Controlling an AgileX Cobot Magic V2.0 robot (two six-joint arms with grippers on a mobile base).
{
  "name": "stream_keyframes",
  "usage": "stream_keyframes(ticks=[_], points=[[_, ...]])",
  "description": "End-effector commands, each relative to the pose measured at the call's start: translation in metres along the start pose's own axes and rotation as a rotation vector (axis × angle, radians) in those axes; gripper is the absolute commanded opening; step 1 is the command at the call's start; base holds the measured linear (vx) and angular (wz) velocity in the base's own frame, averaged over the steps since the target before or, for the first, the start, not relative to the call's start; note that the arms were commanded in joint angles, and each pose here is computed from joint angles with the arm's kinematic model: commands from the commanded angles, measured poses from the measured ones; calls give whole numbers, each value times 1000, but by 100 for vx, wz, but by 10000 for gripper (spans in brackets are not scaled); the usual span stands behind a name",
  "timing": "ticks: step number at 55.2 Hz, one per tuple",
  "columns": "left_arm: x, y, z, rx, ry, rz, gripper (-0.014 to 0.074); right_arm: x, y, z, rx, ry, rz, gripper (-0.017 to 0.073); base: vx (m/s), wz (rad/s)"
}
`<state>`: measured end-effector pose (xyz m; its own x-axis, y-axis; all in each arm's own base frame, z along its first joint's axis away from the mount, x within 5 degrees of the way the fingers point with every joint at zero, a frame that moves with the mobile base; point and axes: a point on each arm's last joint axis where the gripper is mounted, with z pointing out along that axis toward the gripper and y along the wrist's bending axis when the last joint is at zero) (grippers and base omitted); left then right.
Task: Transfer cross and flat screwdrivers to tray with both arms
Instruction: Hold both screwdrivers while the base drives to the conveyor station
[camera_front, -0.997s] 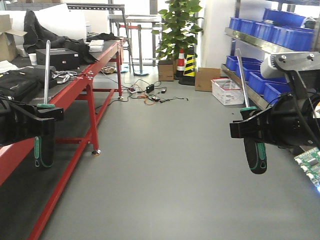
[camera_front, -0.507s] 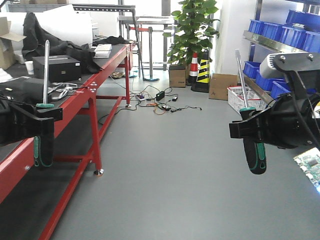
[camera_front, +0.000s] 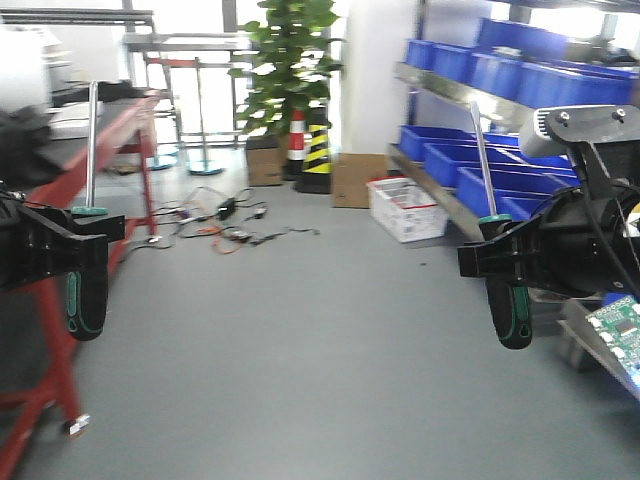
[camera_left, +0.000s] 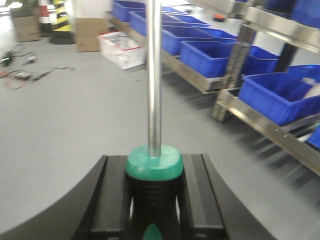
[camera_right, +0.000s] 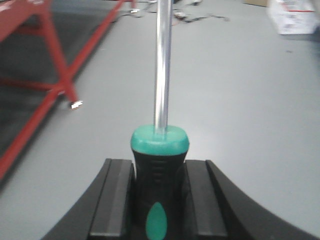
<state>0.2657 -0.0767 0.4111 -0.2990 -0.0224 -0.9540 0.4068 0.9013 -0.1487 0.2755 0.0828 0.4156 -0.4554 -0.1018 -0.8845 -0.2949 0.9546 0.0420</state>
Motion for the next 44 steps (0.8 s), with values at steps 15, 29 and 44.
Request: stream_keyframes(ticks=[15, 29, 44], points=[[-22, -4, -14, -17, -129, -16, 3, -21, 0, -20, 5, -157, -8, -8, 51, -70], [-22, -4, -14, -18, -130, -16, 3, -21, 0, -20, 4, -157, -6, -8, 46, -75], [-22, -4, -14, -18, -130, -16, 3, -21, 0, -20, 4, -157, -6, -8, 39, -78]])
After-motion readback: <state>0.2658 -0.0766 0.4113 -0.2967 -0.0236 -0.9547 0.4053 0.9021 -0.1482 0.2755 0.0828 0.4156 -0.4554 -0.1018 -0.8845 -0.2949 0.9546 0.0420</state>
